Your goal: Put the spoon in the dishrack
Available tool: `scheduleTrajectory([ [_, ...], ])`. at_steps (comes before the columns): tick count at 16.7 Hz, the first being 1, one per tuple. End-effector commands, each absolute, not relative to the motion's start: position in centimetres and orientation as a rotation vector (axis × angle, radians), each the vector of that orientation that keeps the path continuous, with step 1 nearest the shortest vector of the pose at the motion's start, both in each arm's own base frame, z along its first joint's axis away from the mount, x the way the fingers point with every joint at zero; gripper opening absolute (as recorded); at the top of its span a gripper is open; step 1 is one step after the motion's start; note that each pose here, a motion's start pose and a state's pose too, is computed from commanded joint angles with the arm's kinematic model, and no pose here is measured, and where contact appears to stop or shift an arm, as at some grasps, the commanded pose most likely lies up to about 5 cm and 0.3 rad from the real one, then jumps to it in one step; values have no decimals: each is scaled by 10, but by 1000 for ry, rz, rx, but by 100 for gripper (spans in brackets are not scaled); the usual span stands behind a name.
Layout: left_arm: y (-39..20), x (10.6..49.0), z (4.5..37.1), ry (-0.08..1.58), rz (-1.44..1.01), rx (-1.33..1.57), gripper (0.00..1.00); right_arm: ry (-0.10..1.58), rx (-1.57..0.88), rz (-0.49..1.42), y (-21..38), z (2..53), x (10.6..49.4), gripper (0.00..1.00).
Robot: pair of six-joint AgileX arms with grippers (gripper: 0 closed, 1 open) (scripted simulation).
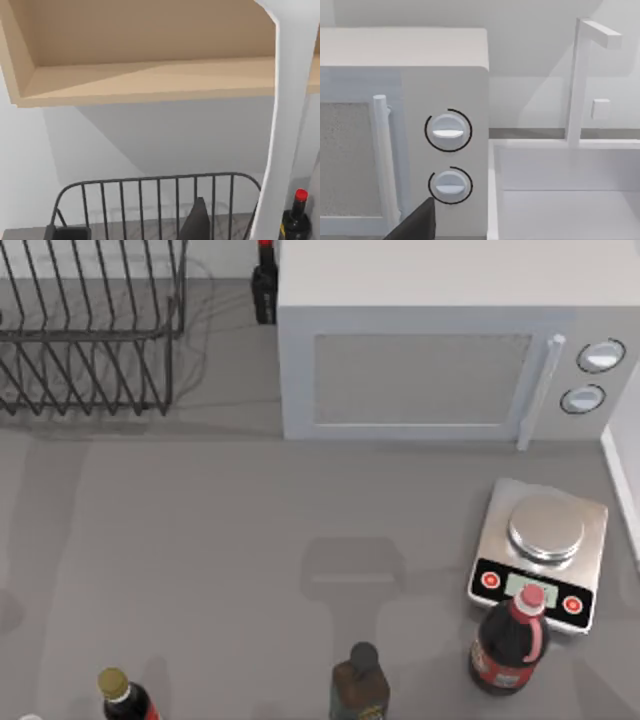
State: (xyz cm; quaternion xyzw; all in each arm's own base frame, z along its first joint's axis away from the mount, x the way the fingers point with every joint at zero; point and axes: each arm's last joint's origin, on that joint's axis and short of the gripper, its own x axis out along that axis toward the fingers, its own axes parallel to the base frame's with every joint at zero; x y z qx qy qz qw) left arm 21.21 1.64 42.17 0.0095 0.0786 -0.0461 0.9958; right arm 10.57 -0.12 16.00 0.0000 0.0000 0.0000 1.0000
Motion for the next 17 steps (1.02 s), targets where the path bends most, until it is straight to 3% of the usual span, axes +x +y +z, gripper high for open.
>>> scheduleTrajectory([
  [4,28,183,418,10,-26,1,0,0,0,0,-1,160,106,100],
  [10,29,183,418,2,-23,3,0,0,0,0,-1,160,106,100],
  [13,30,203,413,1,-35,2,0,0,0,0,-1,160,106,100],
  [17,34,265,387,-10,-42,0,0,0,0,0,-1,160,106,100],
])
